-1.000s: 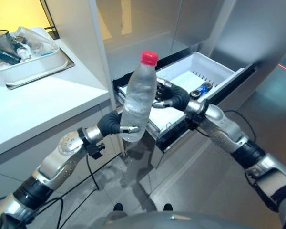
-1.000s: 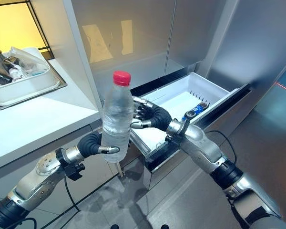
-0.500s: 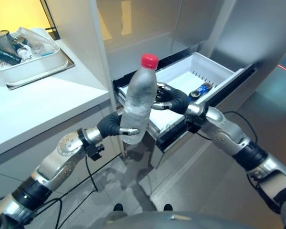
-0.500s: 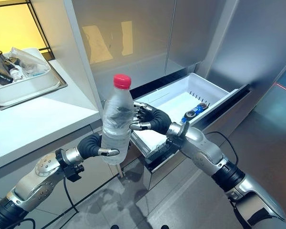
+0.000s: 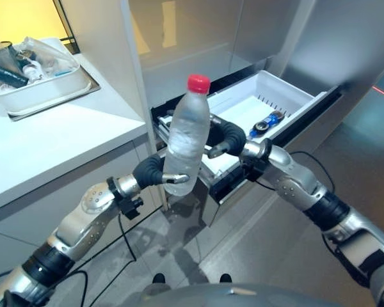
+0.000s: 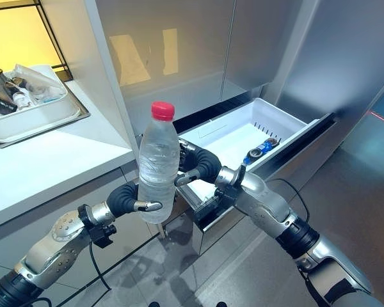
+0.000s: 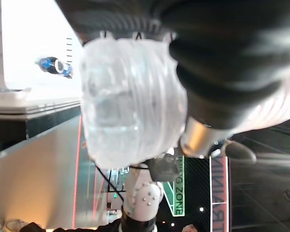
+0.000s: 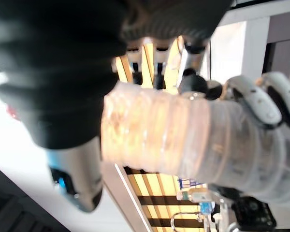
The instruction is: Take the drinks into the refrigerator
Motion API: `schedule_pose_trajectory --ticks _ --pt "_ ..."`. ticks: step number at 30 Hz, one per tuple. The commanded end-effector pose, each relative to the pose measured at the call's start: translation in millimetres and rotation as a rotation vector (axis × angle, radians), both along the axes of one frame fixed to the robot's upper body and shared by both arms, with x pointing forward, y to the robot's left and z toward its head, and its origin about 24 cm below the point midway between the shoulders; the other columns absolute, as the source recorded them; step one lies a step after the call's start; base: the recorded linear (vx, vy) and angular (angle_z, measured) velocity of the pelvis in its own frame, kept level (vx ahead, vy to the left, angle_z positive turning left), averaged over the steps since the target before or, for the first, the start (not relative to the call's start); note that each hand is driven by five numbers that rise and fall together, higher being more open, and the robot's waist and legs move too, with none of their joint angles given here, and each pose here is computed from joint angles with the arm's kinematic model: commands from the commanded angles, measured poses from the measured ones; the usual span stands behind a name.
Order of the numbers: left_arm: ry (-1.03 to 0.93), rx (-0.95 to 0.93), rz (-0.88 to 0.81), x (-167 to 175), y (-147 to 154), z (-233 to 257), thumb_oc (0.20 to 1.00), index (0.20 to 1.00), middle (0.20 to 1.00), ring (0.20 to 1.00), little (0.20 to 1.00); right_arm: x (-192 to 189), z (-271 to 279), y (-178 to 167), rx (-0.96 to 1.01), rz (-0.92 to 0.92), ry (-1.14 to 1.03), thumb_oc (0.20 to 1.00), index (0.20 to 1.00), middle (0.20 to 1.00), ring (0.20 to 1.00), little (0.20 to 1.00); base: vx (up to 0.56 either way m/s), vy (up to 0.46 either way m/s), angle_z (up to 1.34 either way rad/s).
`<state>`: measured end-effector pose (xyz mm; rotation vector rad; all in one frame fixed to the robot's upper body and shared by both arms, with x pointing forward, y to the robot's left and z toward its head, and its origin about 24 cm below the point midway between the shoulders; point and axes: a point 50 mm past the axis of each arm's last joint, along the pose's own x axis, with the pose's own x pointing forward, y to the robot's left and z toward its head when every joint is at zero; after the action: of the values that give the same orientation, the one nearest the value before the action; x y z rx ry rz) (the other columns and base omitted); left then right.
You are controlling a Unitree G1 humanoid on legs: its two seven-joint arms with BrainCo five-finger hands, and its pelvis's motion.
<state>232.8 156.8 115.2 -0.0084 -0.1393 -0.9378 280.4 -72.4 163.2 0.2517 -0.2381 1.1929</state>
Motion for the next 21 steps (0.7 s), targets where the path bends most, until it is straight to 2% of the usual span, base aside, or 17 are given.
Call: schedule_pose_trajectory --ticks 1,11,21 --pt "-0.232 -0.128 0.083 20 5 48 0.2 0.2 0.2 0.2 0.2 -16 42 33 0.121 0.18 -0.161 1.0 1.0 1.0 1.0 1.0 0.0 0.0 0.0" --pt "-0.295 -0.114 0.069 17 1 57 0.2 0.2 0.2 0.2 0.2 -4 57 43 0.156 0.117 -0.21 1.0 1.0 1.0 1.0 1.0 0.0 0.0 0.0" --pt "-0.302 -0.114 0.074 17 0 57 0.2 0.2 0.2 0.2 0.2 -15 49 64 0.112 0.214 -0.187 1.0 1.0 1.0 1.0 1.0 0.0 0.0 0.0"
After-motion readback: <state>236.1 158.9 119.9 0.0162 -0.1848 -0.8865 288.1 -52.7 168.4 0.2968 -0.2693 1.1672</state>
